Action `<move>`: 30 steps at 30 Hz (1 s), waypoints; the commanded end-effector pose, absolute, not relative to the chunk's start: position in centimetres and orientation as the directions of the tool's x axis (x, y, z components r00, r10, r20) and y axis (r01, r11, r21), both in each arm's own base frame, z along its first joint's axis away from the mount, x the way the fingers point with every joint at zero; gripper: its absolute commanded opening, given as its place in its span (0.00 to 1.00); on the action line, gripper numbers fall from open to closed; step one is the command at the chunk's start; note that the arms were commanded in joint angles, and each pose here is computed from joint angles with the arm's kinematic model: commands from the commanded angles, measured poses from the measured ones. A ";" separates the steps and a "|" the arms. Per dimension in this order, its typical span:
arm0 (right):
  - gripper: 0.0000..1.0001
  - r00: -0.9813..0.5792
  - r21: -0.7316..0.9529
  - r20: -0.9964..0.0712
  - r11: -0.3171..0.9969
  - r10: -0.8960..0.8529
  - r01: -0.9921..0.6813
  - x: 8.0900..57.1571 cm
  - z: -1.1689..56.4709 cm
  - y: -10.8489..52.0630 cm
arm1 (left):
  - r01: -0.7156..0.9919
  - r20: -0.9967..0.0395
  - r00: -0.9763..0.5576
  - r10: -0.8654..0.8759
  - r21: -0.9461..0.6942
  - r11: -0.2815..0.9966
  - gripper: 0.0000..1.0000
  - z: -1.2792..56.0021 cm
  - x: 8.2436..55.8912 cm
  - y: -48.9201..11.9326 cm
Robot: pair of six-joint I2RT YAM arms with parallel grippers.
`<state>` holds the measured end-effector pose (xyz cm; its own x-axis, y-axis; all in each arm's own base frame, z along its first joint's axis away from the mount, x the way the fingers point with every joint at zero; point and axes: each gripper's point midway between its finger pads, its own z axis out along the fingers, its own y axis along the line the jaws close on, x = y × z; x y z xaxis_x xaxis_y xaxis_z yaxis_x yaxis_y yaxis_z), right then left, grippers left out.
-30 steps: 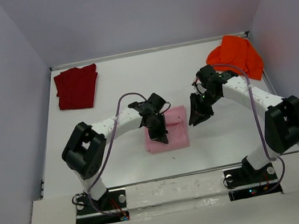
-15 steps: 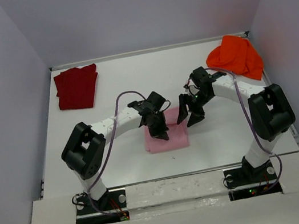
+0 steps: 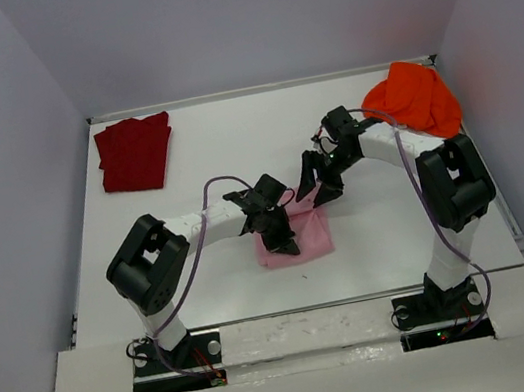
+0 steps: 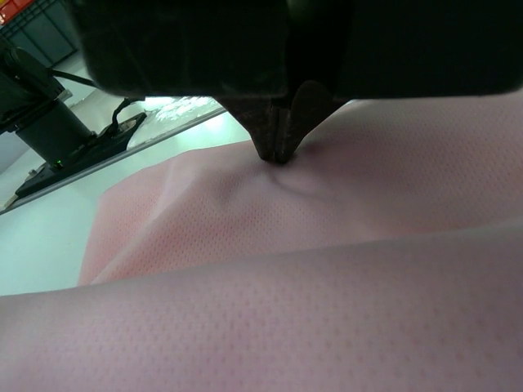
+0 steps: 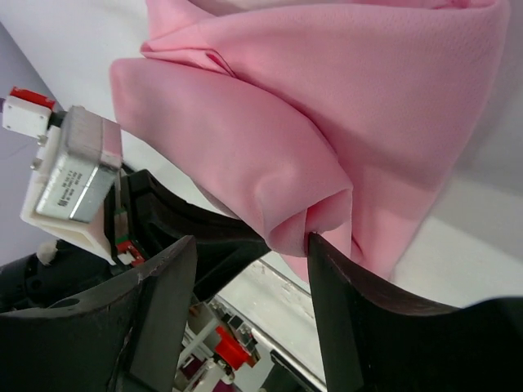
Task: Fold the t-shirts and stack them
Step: Fold the long partially folded tshirt into a neat square
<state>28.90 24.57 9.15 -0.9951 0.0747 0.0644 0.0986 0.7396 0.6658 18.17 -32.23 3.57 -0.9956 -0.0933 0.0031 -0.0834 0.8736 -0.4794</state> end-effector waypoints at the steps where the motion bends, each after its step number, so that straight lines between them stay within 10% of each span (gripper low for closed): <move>1: 0.61 -0.997 0.697 0.019 0.714 0.075 0.067 30.6 10.3 26.2 | -0.071 -0.023 -0.995 -0.097 -0.521 0.850 0.00 5.1 18.5 -32.7; 12: 0.58 -0.998 0.673 0.033 0.737 0.056 0.064 29.8 9.0 28.1 | -0.050 -0.039 -0.996 -0.080 -0.497 0.866 0.00 5.1 18.5 -32.1; 14: 0.33 -0.998 0.665 0.027 0.745 0.055 0.059 30.1 8.7 28.4 | -0.049 -0.039 -0.996 -0.078 -0.496 0.867 0.00 5.1 18.4 -32.0; 15: 0.00 -0.998 0.661 0.028 0.748 0.059 0.063 30.4 8.6 28.5 | -0.051 -0.035 -0.996 -0.079 -0.495 0.868 0.00 5.1 18.3 -31.9; 30: 0.00 -0.990 0.556 -0.025 0.825 0.140 0.102 35.0 8.8 28.4 | -0.043 -0.042 -0.997 -0.072 -0.487 0.872 0.00 5.1 17.9 -31.1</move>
<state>33.97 28.84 8.65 -0.9948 0.1015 0.0011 0.0810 0.7869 0.6118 17.99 -31.58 4.18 -0.9963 -0.0831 -0.0231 -0.0620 0.8760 -0.4783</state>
